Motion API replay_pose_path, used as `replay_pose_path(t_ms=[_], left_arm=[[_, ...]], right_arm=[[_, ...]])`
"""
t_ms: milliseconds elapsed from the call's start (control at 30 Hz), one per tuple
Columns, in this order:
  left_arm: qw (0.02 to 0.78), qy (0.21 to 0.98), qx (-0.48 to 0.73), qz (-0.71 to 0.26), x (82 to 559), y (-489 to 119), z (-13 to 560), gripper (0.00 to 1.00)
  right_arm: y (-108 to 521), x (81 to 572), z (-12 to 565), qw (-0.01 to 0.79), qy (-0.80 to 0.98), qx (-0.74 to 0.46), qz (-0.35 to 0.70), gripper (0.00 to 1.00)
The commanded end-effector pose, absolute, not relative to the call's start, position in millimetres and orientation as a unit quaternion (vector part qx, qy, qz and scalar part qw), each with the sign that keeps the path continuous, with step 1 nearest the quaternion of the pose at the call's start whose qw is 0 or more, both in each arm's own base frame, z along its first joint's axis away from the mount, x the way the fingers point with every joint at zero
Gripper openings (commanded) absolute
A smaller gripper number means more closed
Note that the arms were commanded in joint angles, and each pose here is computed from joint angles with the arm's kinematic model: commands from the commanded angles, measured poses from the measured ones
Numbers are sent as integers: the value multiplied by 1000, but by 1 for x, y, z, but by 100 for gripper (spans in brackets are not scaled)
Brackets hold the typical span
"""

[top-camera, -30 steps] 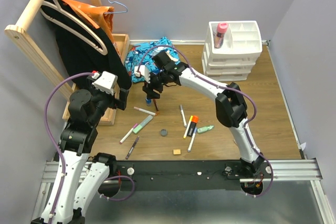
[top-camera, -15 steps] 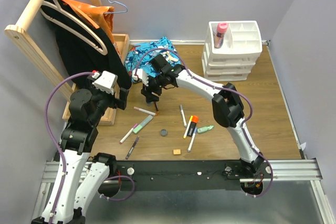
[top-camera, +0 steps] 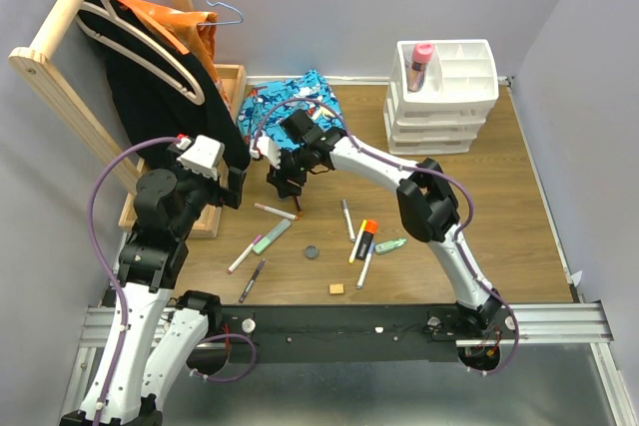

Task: Sort the stationery into containers
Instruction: Pick up the stationery from the center of the board.

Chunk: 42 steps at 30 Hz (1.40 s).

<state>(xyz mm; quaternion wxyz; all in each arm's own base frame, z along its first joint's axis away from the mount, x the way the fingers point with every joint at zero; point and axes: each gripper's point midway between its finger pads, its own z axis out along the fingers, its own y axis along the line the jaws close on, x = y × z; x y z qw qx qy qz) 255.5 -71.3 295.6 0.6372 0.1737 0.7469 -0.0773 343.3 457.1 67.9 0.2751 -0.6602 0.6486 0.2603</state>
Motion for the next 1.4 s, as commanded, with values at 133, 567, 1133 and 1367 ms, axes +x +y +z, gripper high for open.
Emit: replay_pose_path(t_ms=[133,567,1133,1367], left_arm=[[641,745,165,-81,258,-71,294,99],[641,740,180,-99,254,-78,292,99],[648,735,170,-108,258,-80,281,99],[646,737,169,-106,255,-78,278,99]], right_arm=[[469,339,65,279,647,-657,269,44],[434,308,117,274,647,-663,259,1],[385,238,151,350,560,-688,301,1],[388,217,137,328,540,-714,301,1]])
